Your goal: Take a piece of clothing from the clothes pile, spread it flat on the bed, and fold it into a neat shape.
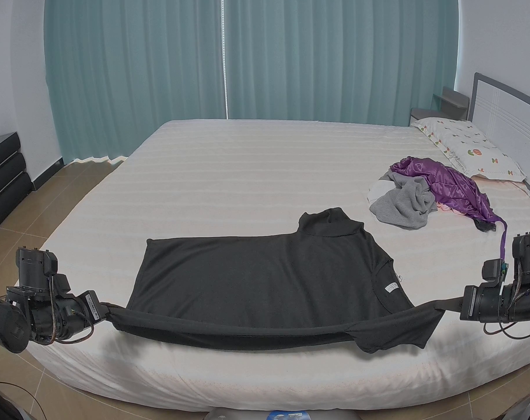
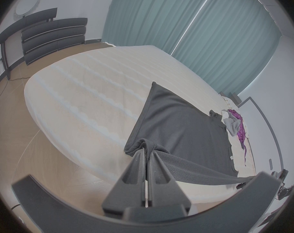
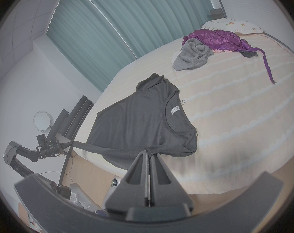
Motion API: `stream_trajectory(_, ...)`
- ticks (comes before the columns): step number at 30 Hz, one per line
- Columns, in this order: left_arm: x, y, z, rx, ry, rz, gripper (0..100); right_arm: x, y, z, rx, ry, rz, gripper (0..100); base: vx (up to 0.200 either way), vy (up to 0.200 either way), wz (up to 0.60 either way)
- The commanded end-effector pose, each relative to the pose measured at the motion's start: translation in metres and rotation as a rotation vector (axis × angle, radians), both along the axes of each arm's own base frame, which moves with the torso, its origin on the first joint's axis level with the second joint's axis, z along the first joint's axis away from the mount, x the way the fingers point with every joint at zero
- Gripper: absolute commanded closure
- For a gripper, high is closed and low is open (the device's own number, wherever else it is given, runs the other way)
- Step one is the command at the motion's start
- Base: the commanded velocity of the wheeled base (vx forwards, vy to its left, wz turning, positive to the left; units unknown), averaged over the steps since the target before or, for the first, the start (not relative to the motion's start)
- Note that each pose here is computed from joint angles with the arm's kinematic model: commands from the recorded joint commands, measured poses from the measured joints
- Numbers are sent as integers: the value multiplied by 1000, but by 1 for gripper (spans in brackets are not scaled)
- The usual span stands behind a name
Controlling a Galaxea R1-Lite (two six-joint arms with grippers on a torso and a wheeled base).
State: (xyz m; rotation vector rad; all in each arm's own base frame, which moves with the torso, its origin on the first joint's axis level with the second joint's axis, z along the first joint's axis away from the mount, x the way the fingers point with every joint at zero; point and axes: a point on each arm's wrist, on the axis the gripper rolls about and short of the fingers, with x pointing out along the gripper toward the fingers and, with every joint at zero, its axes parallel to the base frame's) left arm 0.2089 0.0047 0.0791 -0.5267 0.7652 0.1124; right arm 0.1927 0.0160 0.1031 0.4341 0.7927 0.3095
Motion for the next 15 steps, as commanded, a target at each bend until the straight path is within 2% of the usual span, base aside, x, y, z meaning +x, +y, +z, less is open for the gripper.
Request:
stream_trajectory(1, 6, 0, 5, -6, -24, 2, 100, 7, 0, 2, 1, -7, 0, 100, 0, 0, 0)
stream_trajectory(15, 43, 1, -11, -14, 21, 2, 100, 62, 2, -15, -2, 56, -5, 100, 0, 0, 0)
